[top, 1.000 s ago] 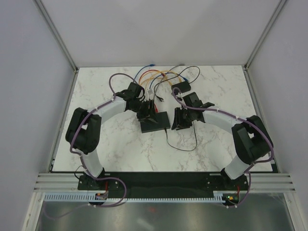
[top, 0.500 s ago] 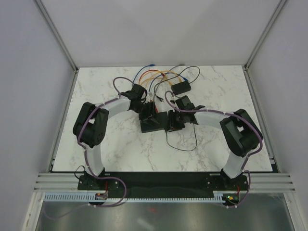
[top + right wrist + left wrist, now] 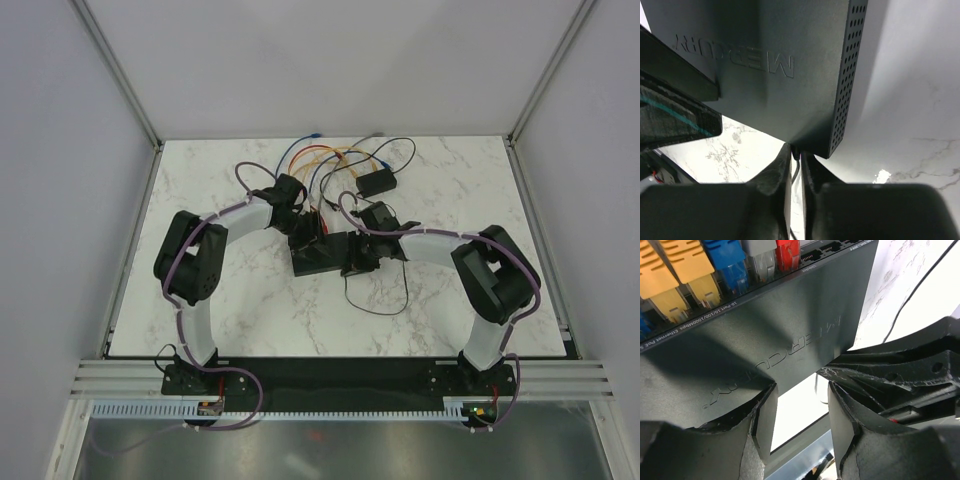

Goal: Pull the plug from the switch port

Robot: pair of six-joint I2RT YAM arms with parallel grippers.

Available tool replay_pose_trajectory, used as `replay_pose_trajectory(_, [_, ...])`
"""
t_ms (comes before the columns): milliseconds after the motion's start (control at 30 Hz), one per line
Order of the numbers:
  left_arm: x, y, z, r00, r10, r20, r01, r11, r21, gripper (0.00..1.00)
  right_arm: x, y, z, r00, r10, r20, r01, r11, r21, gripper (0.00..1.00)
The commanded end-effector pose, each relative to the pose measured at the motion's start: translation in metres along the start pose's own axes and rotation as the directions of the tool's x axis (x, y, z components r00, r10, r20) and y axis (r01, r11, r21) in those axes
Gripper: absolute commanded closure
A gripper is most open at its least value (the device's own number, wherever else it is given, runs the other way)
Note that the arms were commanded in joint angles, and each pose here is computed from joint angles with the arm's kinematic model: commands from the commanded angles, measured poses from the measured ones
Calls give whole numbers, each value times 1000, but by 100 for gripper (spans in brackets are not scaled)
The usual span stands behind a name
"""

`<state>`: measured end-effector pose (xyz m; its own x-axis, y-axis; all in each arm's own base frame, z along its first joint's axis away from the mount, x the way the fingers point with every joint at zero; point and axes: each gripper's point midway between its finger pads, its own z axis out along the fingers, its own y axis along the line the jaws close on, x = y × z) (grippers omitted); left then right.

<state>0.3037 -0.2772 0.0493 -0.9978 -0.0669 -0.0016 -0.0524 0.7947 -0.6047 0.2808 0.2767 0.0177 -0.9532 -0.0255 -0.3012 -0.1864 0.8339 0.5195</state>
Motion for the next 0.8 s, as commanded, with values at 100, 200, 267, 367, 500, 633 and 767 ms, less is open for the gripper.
replay_pose_trajectory(100, [11, 22, 16, 994, -105, -36, 100, 990, -102, 47, -3, -3, 10, 1000, 21, 8, -21, 1000, 8, 100])
replay_pose_trajectory(200, [11, 22, 17, 993, -115, -40, 110, 989, -103, 47, 9, 6, 7, 999, -5, -45, 3, 998, -63, 100])
replay_pose_trajectory(267, [12, 24, 19, 991, -128, -44, 123, 987, -108, 47, 18, 5, 3, 998, -11, -59, 6, 997, -72, 100])
replay_pose_trajectory(367, [11, 25, 21, 990, -135, -42, 130, 985, -113, 47, 19, -15, 1, 999, -15, -40, 17, 999, 33, 100])
replay_pose_trajectory(500, [10, 27, 24, 988, -147, -43, 141, 983, -118, 47, 19, -53, -11, 1000, -24, -2, 23, 965, 263, 100])
replay_pose_trajectory(633, [13, 31, 28, 986, -154, -58, 146, 981, -124, 47, 15, -64, -18, 996, -89, 18, 75, 916, 395, 100])
replay_pose_trajectory(767, [14, 33, 30, 985, -162, -58, 154, 980, -123, 47, 28, -35, -10, 998, -60, -17, 62, 975, 214, 100])
